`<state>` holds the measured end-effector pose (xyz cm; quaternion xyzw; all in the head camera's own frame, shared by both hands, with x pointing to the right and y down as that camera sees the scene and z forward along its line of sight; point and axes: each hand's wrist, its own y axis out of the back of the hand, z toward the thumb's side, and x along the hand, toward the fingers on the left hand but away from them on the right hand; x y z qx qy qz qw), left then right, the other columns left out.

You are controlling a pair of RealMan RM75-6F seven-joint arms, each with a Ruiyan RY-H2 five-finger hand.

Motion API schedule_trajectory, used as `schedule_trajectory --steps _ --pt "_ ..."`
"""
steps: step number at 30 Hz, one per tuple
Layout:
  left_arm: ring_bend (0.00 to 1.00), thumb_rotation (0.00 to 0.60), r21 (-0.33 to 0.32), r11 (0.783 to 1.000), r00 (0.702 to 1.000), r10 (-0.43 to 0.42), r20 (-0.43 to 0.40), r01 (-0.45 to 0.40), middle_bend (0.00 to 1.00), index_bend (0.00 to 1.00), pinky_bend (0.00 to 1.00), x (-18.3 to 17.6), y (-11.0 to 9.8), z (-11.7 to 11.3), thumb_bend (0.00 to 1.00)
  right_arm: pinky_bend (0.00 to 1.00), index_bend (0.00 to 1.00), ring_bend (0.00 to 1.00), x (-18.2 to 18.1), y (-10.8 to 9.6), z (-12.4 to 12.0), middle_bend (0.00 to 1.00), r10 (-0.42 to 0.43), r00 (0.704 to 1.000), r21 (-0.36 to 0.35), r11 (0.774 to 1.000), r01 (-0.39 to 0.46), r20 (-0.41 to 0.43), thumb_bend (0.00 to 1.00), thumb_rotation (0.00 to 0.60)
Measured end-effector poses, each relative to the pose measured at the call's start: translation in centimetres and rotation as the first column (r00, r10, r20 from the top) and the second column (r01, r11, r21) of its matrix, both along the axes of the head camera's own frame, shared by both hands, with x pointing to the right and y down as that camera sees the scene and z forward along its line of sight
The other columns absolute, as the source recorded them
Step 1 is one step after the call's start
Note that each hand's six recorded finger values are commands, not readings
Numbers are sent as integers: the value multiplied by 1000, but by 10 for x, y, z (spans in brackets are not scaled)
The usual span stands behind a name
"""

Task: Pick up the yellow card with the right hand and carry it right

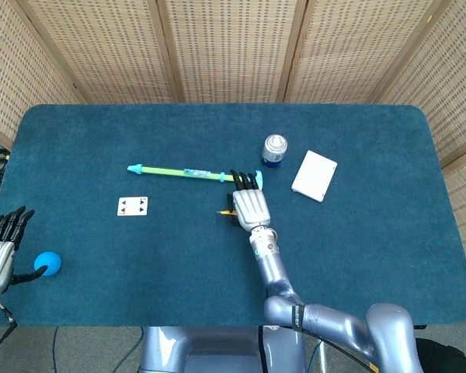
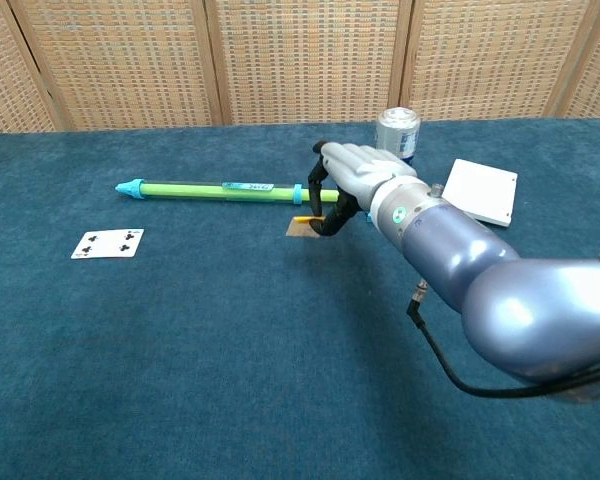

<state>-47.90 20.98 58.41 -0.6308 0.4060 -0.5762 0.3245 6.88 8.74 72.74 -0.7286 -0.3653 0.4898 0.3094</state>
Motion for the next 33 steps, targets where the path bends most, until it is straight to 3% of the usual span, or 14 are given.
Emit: schedule_trajectory --steps 5,12,18,25,33 --pt "0 600 0 1000 1000 1 -3 -1 0 0 0 0 0 0 173 0 565 0 7 -10 -12 57 17 1000 33 999 -17 3 607 600" --pt "0 600 4 1000 1000 7 -4 -7 0 0 0 2 1 -1 172 0 565 0 34 -9 -20 56 61 998 28 998 -62 27 592 600" --pt "0 600 15 1000 1000 20 -4 -20 0 0 0 6 1 -4 173 0 569 0 64 0 -36 56 117 986 -12 993 -116 118 589 600" --pt "0 600 33 999 999 42 -8 -41 0 0 0 13 3 -9 173 0 572 0 101 20 -63 58 167 956 -63 986 -156 239 587 600" --pt "0 600 58 997 998 55 -19 -54 0 0 0 16 5 -16 173 0 571 0 124 54 -105 60 206 888 -154 976 -155 411 586 600"
